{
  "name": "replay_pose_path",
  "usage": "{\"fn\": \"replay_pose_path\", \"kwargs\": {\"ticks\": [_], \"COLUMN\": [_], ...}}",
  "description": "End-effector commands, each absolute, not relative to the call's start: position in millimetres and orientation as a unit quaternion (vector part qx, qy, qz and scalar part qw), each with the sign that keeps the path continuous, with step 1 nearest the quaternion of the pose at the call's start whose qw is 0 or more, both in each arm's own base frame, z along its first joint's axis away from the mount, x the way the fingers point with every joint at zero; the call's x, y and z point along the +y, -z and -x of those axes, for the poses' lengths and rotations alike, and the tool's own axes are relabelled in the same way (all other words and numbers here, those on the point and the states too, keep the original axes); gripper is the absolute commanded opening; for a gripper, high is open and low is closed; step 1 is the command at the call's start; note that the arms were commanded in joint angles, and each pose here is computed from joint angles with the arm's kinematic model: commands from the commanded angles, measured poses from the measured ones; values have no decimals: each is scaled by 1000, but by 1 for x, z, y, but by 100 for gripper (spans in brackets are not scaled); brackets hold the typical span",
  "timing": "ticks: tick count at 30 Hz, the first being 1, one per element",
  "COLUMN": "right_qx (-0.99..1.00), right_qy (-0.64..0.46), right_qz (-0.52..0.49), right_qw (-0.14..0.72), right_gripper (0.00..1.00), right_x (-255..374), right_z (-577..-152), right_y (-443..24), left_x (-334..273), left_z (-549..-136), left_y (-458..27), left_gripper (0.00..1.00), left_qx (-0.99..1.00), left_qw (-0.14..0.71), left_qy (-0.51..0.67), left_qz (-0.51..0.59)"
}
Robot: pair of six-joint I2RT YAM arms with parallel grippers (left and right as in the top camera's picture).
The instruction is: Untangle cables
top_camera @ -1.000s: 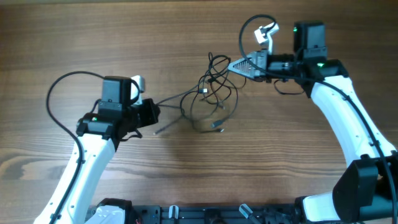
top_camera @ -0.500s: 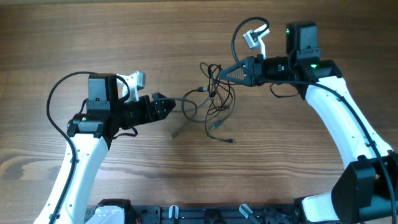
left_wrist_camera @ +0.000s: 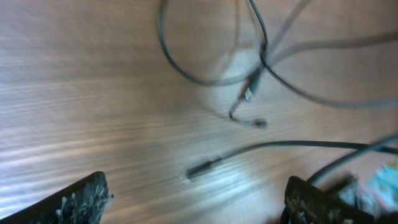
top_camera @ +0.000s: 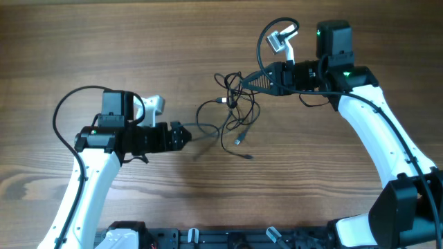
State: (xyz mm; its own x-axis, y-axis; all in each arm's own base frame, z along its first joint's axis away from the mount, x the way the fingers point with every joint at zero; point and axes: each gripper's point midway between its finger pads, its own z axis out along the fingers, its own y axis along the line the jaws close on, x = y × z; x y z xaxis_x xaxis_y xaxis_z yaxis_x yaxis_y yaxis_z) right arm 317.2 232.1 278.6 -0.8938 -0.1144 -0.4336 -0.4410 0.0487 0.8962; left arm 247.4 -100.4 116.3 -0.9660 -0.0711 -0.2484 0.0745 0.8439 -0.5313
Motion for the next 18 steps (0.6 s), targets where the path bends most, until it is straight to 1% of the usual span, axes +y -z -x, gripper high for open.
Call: {"fn": "replay_pose_path", "kwargs": {"ticks": [1, 2, 4, 5, 7, 11, 13, 15, 16, 18], "right_qx": [707, 707, 707, 708, 708, 708, 708, 708, 708, 708], "right_qy": [-669, -669, -670, -670, -670, -670, -670, -670, -670, -670], "right_qz": [197, 197, 196, 196, 195, 195, 196, 196, 195, 195], "right_qw": [113, 113, 113, 112, 112, 112, 112, 112, 112, 112], "right_gripper": [4, 4, 4, 4, 4, 4, 4, 4, 4, 4], "right_x": [233, 233, 233, 233, 233, 233, 233, 233, 233, 233], "right_z": [-316, -316, -315, -315, -315, -315, -315, -315, -315, -315], "right_y": [-278, -278, -278, -277, -277, -277, -277, -277, -277, -277], "left_x": [-111, -112, -113, -119, -136, -155, -165, -180, -181, -181], "left_z": [-239, -239, -230, -223, -209, -191, -190, -195, -197, -199], "left_y": [-122, -121, -117, -118, -127, -145, -164, -221, -234, -235], "left_gripper": [86, 86, 97, 100, 100, 100, 100, 100, 100, 100], "left_qx": [942, 942, 939, 931, 907, 862, 828, 730, 704, 700], "left_qw": [116, 104, 51, 22, -30, -108, -123, -99, -95, -117], "left_qy": [315, 318, 328, 346, 403, 476, 531, 672, 701, 700], "left_qz": [-14, 11, 93, 110, 117, 139, 136, 74, 64, 86]}}
